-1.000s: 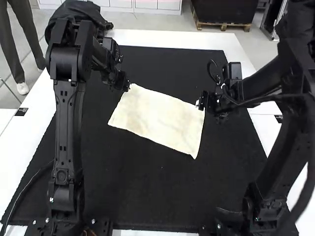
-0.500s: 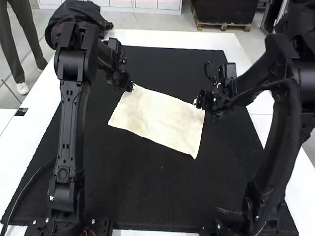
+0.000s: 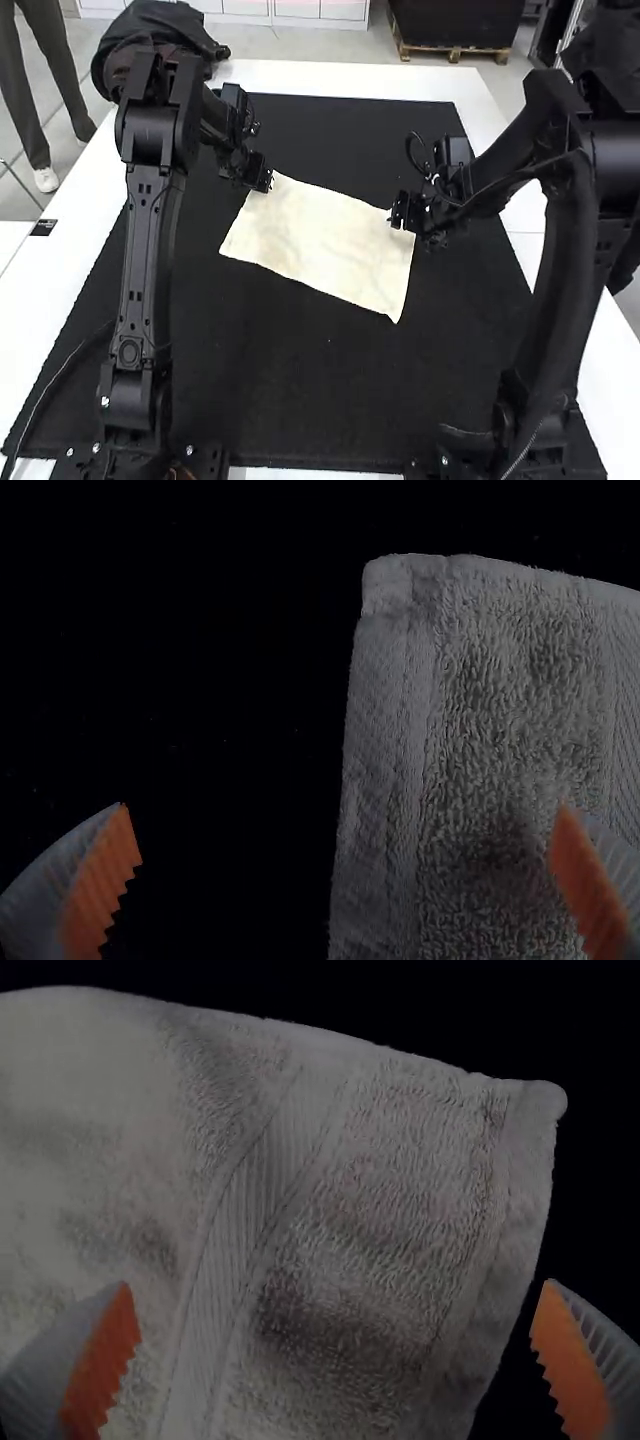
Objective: Fold the towel.
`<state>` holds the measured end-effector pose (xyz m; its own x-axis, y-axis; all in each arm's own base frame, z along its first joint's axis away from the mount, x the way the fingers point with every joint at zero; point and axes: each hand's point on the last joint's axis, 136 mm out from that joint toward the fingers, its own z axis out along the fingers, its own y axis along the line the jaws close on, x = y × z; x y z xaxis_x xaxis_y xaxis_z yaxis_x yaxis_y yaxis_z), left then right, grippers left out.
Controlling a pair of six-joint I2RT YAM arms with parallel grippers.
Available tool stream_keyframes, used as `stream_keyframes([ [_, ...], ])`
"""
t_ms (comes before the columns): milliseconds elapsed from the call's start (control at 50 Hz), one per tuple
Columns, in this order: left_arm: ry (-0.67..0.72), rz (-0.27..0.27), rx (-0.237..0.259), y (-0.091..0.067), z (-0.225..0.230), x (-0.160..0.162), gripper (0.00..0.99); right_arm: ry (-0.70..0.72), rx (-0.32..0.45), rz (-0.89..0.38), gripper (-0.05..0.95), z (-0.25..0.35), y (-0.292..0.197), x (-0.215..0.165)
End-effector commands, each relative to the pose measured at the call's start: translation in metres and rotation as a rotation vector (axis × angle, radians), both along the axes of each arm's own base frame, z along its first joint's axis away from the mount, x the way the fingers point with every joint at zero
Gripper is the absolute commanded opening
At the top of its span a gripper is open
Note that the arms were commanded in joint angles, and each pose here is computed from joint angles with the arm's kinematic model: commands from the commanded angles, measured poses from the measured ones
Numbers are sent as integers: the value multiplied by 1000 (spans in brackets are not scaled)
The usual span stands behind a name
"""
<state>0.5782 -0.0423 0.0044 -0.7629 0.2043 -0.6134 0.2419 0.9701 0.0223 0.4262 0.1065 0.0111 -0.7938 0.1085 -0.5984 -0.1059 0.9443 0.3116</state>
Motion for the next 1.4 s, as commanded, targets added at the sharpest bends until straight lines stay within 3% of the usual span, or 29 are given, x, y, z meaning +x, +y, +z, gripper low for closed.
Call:
stream_keyframes([
  [0,-46,-16,-10,-3,16,13,961,-11,11,-4,902,4,3,7],
  [980,1,-6,-8,2,-1,7,951,55,4,-28,902,-26,-4,5],
  [1300,19,-7,-3,1,-10,4,905,65,6,-22,859,-30,-2,6],
  [1380,14,-9,-1,0,-10,5,903,68,12,-13,803,-31,0,5],
])
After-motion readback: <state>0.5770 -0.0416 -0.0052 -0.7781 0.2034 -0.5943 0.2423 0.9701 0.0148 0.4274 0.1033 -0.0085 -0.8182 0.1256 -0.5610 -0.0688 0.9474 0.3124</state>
